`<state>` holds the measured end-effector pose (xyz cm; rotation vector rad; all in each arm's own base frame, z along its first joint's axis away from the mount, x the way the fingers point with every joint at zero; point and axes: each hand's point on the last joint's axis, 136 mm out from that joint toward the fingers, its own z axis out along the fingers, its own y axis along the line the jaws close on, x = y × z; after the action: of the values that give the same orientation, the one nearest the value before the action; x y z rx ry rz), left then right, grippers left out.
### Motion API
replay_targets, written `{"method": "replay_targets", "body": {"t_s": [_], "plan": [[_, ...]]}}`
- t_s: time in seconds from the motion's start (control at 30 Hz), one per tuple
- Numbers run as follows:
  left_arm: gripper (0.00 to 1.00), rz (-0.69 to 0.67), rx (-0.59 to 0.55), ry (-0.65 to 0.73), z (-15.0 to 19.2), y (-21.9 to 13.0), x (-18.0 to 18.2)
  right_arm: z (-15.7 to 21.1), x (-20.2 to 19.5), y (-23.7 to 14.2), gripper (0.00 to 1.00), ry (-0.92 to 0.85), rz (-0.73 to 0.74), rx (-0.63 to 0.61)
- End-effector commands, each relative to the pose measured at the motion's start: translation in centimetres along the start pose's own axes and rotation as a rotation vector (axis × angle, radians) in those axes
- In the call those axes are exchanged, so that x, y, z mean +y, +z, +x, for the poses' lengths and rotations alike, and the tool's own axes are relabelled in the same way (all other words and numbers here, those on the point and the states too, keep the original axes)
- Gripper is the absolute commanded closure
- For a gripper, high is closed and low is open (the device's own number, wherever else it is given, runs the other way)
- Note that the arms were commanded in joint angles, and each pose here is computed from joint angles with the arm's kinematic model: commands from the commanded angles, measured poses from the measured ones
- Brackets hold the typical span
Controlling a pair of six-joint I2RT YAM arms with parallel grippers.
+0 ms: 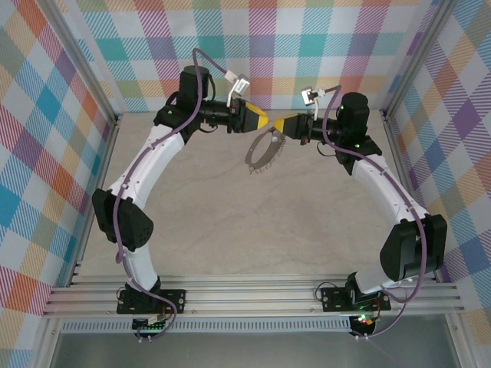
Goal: Put the keys on the keyring
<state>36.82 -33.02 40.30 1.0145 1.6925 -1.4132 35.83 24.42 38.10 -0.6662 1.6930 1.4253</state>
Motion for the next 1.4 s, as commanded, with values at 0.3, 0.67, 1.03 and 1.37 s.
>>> {"method": "replay_targets", "body": {"t_s": [0.3,0.67,1.03,1.37], "plan": [[0.61,0.048,0.001,0.013,-0.6,0.0,-0.3,-1.8,2.7,-0.7,1.00,-0.099,-0.063,-0.035],[0.64,0.075,0.010,0.010,-0.4,1.0,-0.5,-1.8,2.5,-0.6,1.00,-0.091,-0.065,-0.042],[0.73,0.109,0.022,0.012,-0.2,1.6,-1.4,-1.9,2.3,-0.6,1.00,-0.084,-0.062,-0.049],[0.92,0.122,0.024,0.022,-0.2,2.1,-2.0,-1.9,2.3,-0.6,1.00,-0.083,-0.062,-0.050]]}}
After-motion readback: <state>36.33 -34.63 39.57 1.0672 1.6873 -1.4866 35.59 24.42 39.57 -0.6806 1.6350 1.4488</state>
